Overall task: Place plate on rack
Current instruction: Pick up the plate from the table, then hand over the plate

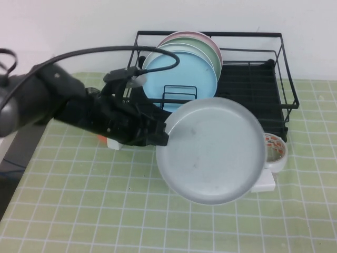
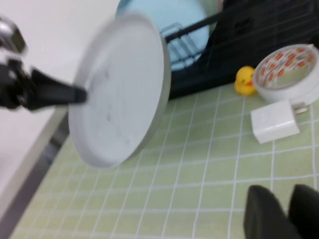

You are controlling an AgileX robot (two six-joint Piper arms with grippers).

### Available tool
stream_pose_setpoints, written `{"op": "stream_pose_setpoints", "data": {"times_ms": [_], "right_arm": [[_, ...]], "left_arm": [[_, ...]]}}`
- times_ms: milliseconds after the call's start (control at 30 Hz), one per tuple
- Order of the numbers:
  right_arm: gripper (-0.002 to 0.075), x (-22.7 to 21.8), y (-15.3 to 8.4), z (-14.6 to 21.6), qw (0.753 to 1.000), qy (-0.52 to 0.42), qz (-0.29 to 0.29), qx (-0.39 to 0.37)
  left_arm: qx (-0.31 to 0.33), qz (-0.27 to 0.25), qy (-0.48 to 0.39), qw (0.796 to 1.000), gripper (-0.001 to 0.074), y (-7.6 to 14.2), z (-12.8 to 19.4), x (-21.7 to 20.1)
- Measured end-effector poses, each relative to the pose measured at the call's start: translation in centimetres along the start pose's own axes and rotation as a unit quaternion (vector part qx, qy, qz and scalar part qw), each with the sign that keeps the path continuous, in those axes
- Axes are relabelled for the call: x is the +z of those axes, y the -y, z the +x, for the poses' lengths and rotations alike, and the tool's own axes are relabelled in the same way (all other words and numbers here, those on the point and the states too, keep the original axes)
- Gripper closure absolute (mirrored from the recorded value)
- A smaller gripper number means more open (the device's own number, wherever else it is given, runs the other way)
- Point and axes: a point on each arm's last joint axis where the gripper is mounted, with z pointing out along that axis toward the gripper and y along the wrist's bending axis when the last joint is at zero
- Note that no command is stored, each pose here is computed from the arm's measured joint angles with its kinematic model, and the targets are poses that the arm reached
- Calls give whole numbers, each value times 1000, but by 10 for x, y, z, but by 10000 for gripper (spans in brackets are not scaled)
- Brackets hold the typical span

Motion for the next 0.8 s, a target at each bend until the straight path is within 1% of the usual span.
{"op": "stream_pose_setpoints", "data": {"times_ms": [67,100,167,267,300,400,500,667,800], "right_arm": [[561,3,-7,-15,1000,-24,-2,-19],[521,5,-9,-22,999,-31,-4,-27],[422,13,-15,-41,998,-49,-14,-48],[287,28,-25,-70,991,-74,-48,-96],[256,35,-28,-79,988,-85,-67,-114],[215,58,-35,-107,975,-109,-135,-141],[202,82,-38,-130,960,-117,-200,-158],[199,126,-39,-163,939,-126,-254,-195],[198,159,-58,-172,918,-143,-299,-218]], "left_arm": [[22,-2,43,999,731,16,7,-14],[32,-7,57,998,731,20,12,-17],[50,-16,95,994,731,32,21,-29],[48,-21,132,990,731,39,35,-43],[42,-18,142,989,731,42,40,-47],[38,-11,172,984,731,48,52,-59],[46,-15,208,977,731,53,59,-72],[54,-24,247,967,731,59,62,-87],[54,-27,253,966,731,59,61,-88]]}}
